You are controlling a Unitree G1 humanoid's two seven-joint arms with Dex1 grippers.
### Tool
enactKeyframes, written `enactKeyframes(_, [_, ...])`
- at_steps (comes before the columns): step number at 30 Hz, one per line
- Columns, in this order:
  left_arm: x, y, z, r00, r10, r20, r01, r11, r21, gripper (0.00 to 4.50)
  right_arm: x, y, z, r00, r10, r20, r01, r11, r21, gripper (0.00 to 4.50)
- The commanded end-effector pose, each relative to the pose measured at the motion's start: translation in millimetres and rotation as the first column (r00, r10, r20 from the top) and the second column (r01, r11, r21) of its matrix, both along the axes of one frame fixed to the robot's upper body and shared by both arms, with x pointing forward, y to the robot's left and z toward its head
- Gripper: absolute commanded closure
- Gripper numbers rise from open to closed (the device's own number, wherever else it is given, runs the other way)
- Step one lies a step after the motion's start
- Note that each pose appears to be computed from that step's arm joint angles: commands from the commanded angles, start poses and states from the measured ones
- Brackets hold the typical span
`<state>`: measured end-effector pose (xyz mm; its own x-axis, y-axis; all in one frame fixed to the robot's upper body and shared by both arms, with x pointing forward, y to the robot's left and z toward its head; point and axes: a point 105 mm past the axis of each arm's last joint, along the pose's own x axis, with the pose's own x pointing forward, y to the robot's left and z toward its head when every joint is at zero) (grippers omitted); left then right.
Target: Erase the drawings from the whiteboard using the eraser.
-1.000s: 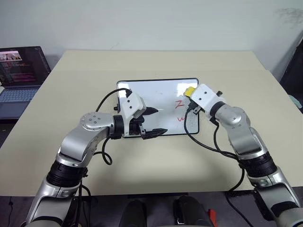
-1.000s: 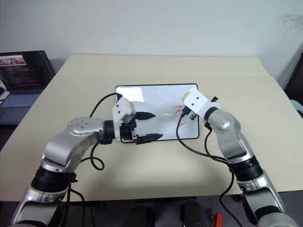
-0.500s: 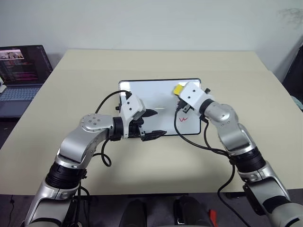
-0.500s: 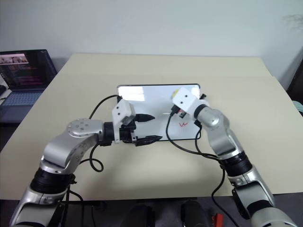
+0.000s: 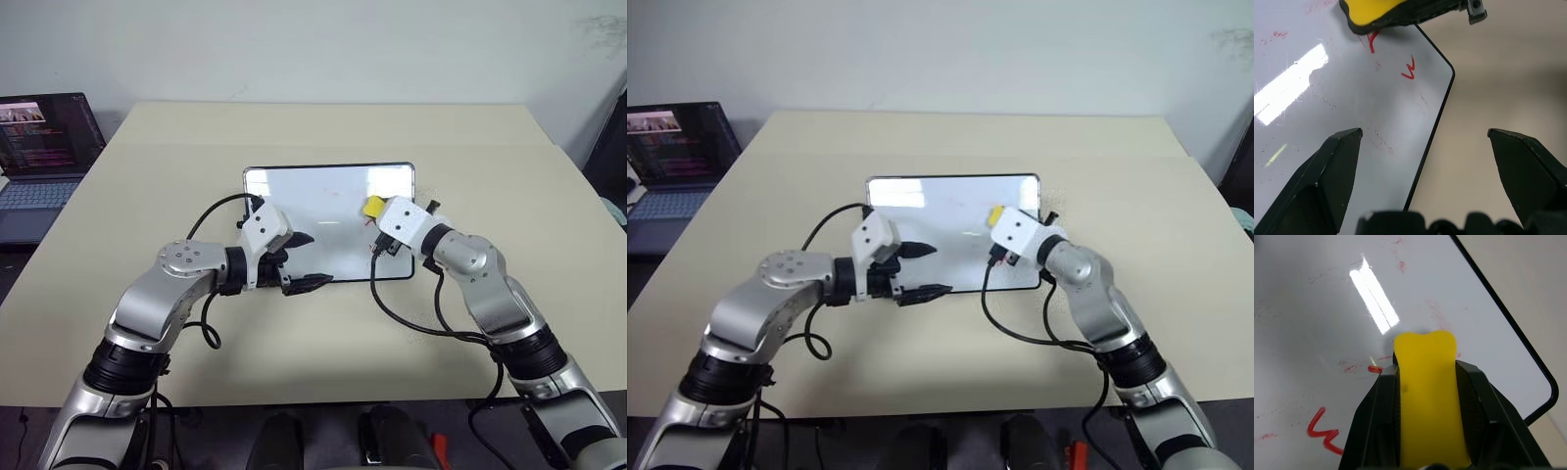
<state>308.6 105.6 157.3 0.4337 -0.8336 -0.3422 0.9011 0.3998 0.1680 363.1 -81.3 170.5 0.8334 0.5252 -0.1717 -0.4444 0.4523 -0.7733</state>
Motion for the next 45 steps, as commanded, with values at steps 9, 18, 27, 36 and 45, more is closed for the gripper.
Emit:
enactKeyframes(9, [-2, 3, 2, 1.000, -0.008, 0.001, 0.008, 1.000, 0.018, 0.00, 8, -11, 6, 0.996, -0.064, 0.069, 0.067, 0.996, -0.053, 3.25])
enactKeyframes(18, [-6, -1, 3, 1.000, -0.028, -0.007, 0.028, 1.000, 0.001, 0.00, 1, -12, -14, 0.998, -0.043, -0.041, 0.039, 0.995, -0.092, 3.25])
enactKeyframes(27, [-7, -4, 5, 0.999, -0.045, -0.004, 0.045, 0.999, -0.005, 0.00, -3, -15, -25, 0.995, -0.048, -0.093, 0.037, 0.993, -0.114, 3.25])
enactKeyframes(36, [-8, -4, 5, 0.999, -0.044, 0.000, 0.044, 0.999, -0.012, 0.00, -10, -16, 0, 0.988, -0.004, -0.152, 0.023, 0.992, 0.122, 3.25])
enactKeyframes(45, [-6, -2, 8, 1.000, 0.008, 0.007, -0.007, 0.997, -0.078, 0.00, -36, -47, 25, 0.984, 0.023, -0.178, 0.037, 0.945, 0.325, 3.28])
